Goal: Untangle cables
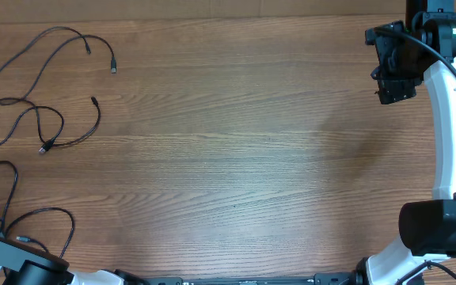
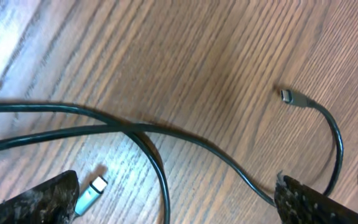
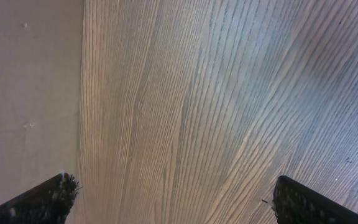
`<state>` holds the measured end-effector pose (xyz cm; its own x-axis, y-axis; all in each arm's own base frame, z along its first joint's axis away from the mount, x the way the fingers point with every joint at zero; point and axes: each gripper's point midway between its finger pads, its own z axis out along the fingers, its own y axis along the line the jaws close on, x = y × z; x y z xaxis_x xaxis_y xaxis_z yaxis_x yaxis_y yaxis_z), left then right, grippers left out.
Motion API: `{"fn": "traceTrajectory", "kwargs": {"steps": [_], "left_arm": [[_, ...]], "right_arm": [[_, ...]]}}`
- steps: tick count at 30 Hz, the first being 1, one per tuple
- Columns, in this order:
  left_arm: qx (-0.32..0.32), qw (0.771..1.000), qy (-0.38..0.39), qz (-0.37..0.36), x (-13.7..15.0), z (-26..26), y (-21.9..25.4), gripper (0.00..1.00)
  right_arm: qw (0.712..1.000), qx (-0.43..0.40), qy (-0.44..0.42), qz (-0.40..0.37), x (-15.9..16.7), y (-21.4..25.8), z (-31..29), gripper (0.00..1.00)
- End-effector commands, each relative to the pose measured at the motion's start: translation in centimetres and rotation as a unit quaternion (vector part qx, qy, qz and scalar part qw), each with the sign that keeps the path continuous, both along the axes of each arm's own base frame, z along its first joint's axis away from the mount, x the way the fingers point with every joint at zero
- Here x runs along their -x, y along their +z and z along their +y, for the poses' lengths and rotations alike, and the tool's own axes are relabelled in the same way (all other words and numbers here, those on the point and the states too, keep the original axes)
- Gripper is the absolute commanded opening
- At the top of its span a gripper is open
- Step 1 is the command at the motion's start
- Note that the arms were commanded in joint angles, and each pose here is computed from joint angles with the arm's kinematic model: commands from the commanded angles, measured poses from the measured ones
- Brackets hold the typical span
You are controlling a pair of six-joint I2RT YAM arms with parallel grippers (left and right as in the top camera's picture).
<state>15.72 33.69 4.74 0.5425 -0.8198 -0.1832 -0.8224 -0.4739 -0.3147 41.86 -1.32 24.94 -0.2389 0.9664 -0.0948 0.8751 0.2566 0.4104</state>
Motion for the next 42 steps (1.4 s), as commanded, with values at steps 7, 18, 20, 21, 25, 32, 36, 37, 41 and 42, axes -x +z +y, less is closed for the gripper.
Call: {"fn": "traceTrajectory", "kwargs": {"steps": [7,18,20,21,25,32,36,37,41,42], "left_arm": [[-0.154,0.948,-0.218,0.175,-2.1,2.5,3.1,0.91],[-0.204,0.858,-0.416,0.224,-8.0,0.2,3.6,0.91],[-0.204,0.849,-0.432,0.225,-8.2,0.1,3.5,0.91],[-0.205,0.843,-0.447,0.219,-8.6,-0.1,3.5,0.91],[-0.214,0.78,-0.569,0.146,-12.2,-2.3,2.2,0.93],[-0.185,0.749,-0.62,0.145,-12.5,-3.0,-1.3,0.84],[-0.179,0.737,-0.633,0.156,-12.4,-2.8,-2.6,0.82],[-0.182,0.737,-0.631,0.158,-12.4,-2.6,-2.5,0.83],[-0.192,0.737,-0.627,0.16,-12.7,-2.2,-2.3,0.78],[-0.193,0.738,-0.627,0.16,-12.6,-2.2,-2.3,0.78]], "right_arm": [[1.0,0.008,-0.003,-0.016,0.4,1.2,-0.3,1.0],[1.0,0.008,-0.003,-0.016,0.4,1.2,-0.3,1.0],[1.0,0.008,-0.003,-0.016,0.4,1.2,-0.3,1.0],[1.0,0.008,-0.003,-0.016,0.4,1.2,-0.3,1.0],[1.0,0.008,-0.003,-0.016,0.4,1.2,-0.3,1.0],[1.0,0.008,-0.003,-0.016,0.4,1.2,-0.3,1.0],[1.0,0.008,-0.003,-0.016,0.4,1.2,-0.3,1.0],[1.0,0.008,-0.003,-0.016,0.4,1.2,-0.3,1.0],[1.0,0.008,-0.003,-0.016,0.4,1.2,-0.3,1.0],[1.0,0.008,-0.003,-0.016,0.4,1.2,-0.3,1.0]]}}
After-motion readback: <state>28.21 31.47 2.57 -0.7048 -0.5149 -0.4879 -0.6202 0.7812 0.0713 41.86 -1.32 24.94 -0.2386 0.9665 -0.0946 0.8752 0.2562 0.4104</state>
